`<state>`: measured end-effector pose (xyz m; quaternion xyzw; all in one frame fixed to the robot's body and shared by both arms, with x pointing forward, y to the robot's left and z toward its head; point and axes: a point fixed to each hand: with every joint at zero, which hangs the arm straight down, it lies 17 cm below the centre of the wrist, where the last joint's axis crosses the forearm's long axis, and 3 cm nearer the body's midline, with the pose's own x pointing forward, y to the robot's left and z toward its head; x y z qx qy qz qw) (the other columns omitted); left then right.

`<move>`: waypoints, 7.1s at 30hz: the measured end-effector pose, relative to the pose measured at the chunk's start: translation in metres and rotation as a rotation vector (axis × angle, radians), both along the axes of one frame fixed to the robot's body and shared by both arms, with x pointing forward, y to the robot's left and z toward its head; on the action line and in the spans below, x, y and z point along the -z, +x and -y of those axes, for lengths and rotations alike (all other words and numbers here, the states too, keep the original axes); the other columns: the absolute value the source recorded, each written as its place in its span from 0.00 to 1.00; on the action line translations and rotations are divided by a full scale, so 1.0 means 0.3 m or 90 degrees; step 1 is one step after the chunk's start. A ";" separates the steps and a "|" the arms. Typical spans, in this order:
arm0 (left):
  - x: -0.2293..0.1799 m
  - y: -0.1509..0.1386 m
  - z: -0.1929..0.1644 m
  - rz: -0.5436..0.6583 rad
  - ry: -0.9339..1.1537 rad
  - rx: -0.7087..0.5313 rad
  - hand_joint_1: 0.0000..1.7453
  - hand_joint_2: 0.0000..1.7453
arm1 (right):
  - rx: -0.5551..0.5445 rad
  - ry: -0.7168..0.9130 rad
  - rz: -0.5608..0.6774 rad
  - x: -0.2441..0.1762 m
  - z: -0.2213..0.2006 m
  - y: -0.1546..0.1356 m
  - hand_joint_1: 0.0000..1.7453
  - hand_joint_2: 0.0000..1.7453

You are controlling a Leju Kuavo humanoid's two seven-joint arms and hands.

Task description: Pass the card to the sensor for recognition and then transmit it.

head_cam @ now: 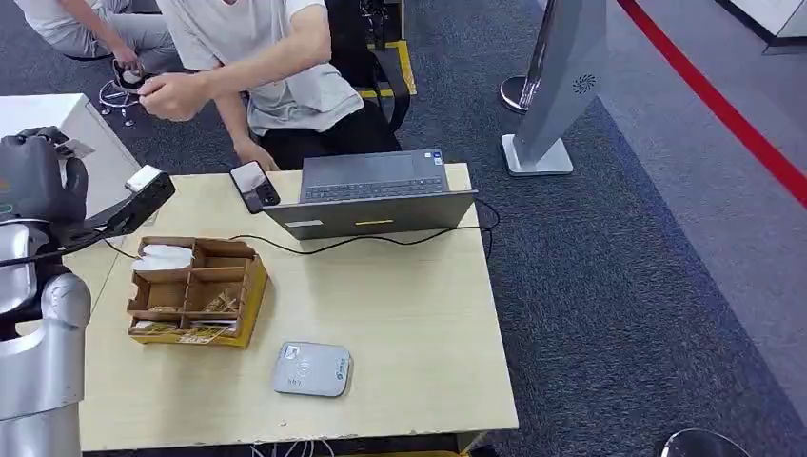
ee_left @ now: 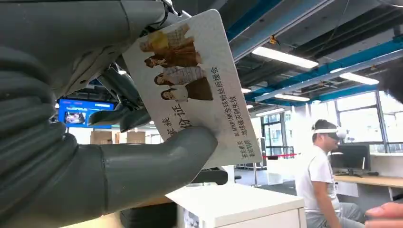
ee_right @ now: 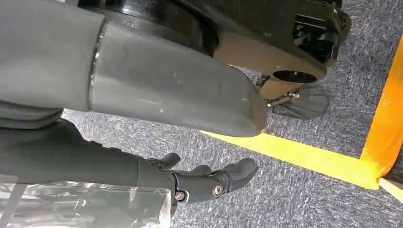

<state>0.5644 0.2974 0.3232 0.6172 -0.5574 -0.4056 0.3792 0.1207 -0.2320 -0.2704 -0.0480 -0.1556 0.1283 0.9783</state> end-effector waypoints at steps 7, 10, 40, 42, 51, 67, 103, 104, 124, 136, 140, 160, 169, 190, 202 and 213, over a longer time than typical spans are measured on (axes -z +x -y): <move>0.018 -0.003 -0.001 -0.007 0.000 0.000 1.00 1.00 | -0.001 -0.001 0.000 0.000 0.000 0.000 0.00 0.00; 0.030 -0.010 0.022 -0.006 -0.004 0.012 1.00 1.00 | -0.001 -0.002 0.000 0.000 0.002 0.000 0.00 0.00; 0.324 -0.547 0.861 -0.029 -0.017 0.390 1.00 1.00 | 0.024 -0.014 -0.001 0.007 0.015 -0.040 0.00 0.00; 0.424 -0.533 0.862 -0.095 -0.015 0.381 1.00 1.00 | 0.026 -0.014 -0.002 0.008 0.016 -0.040 0.00 0.00; 0.710 -0.549 0.847 -0.242 -0.024 0.350 1.00 1.00 | 0.029 -0.015 -0.004 0.008 0.020 -0.042 0.00 0.00; 0.821 -0.596 0.857 -0.314 -0.032 0.333 1.00 1.00 | 0.041 -0.016 -0.009 0.010 0.026 -0.046 0.00 0.00; 0.894 -0.659 0.921 -0.355 -0.022 0.337 1.00 1.00 | 0.039 -0.019 -0.016 0.012 0.028 -0.057 0.00 0.00; 0.863 -0.647 0.921 -0.343 -0.023 0.337 1.00 1.00 | 0.043 -0.020 -0.016 0.013 0.029 -0.058 0.00 0.00; 0.132 -0.414 0.690 0.024 -0.050 0.224 1.00 1.00 | -0.005 -0.021 -0.017 0.012 0.003 -0.067 0.00 0.00; -0.036 -0.085 0.163 0.084 0.055 -0.005 1.00 1.00 | -0.056 -0.019 -0.032 0.014 -0.020 -0.080 0.00 0.00; -0.014 -0.060 0.106 0.069 0.060 -0.031 1.00 1.00 | -0.060 -0.018 -0.035 0.015 -0.022 -0.084 0.00 0.00; -0.003 -0.041 0.077 0.057 0.070 -0.038 0.00 1.00 | -0.068 -0.016 -0.034 0.014 -0.031 -0.084 0.00 0.00; -0.013 -0.058 0.091 0.064 0.061 -0.030 0.00 1.00 | -0.072 -0.018 -0.033 0.014 -0.030 -0.083 0.00 0.00; 0.244 -0.445 0.519 -0.028 -0.014 0.190 0.00 1.00 | 0.031 -0.027 -0.043 0.018 0.014 -0.091 0.00 0.00; 0.309 -0.569 0.589 -0.052 -0.032 0.229 0.00 1.00 | 0.058 -0.026 -0.046 0.020 0.024 -0.097 0.00 0.00; 0.306 -0.576 0.589 -0.051 -0.032 0.230 0.00 1.00 | 0.060 -0.027 -0.045 0.020 0.027 -0.096 0.00 0.00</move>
